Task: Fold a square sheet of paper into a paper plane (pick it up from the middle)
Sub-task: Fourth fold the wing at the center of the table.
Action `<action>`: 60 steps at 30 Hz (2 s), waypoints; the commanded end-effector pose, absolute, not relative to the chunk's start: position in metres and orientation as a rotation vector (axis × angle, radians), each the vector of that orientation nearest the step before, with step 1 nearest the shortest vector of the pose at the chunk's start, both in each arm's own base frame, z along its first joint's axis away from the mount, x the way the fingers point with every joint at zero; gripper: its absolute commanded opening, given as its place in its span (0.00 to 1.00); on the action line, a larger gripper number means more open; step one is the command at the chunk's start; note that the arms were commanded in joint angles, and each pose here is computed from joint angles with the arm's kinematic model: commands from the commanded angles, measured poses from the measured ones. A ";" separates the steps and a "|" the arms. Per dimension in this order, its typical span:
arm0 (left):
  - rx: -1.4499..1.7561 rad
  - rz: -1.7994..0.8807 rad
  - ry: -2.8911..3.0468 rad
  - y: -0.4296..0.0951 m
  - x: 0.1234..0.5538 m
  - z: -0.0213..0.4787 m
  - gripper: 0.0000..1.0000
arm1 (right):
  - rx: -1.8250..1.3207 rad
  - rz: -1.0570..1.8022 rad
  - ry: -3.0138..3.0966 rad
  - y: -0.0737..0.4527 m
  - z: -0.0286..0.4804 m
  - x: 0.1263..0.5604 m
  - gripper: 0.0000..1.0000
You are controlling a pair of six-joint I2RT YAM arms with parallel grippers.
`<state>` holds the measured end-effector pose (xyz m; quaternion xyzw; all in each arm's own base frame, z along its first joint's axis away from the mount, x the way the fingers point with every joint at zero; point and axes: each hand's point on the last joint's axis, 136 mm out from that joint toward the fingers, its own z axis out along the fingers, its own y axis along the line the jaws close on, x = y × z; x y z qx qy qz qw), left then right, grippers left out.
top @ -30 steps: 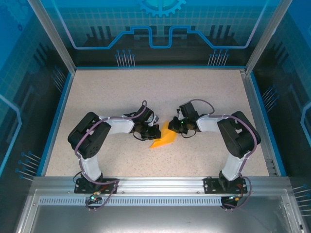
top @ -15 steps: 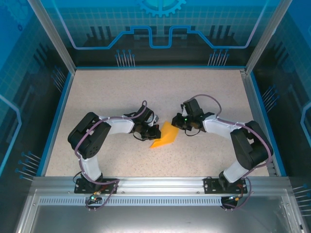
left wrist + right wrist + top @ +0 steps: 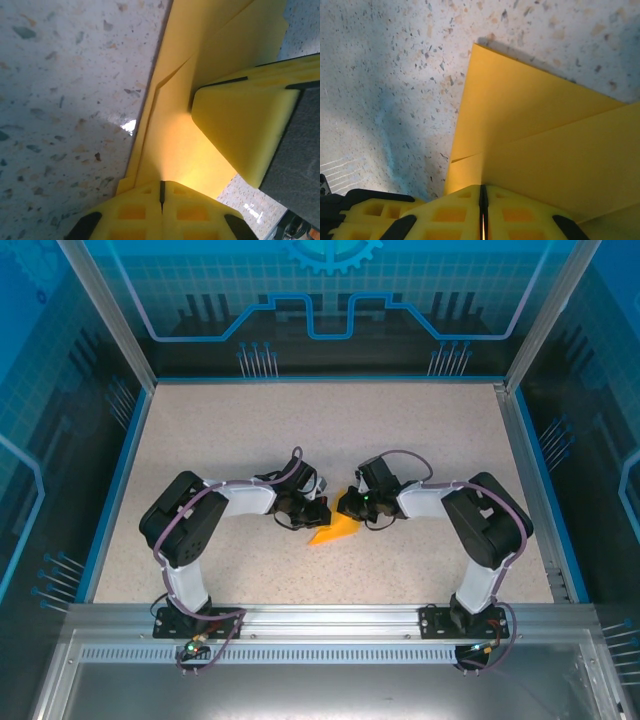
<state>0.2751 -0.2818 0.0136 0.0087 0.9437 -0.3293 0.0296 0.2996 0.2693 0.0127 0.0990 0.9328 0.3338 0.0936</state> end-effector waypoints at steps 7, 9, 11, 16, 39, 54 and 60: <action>0.089 -0.997 2.918 -0.280 0.271 0.053 0.13 | 0.379 0.844 2.880 0.252 -0.021 0.280 0.10; 0.084 -1.031 2.901 -0.283 0.268 0.063 0.22 | 0.395 0.843 2.881 0.251 -0.024 0.279 0.10; 0.063 -1.048 2.898 -0.284 0.263 0.068 0.27 | 0.411 0.837 2.887 0.251 -0.026 0.279 0.10; 0.022 -1.062 2.931 -0.291 0.248 0.065 0.30 | 0.434 0.831 2.900 0.250 -0.031 0.277 0.10; -0.057 -0.823 3.082 -0.271 0.240 0.014 0.28 | 0.471 0.793 2.943 0.246 -0.041 0.272 0.10; -0.062 -0.746 3.083 -0.260 0.243 0.008 0.27 | 0.481 0.767 2.967 0.242 -0.047 0.269 0.10; -0.082 -0.766 3.082 -0.257 0.244 0.009 0.27 | 0.480 0.766 2.972 0.243 -0.047 0.269 0.10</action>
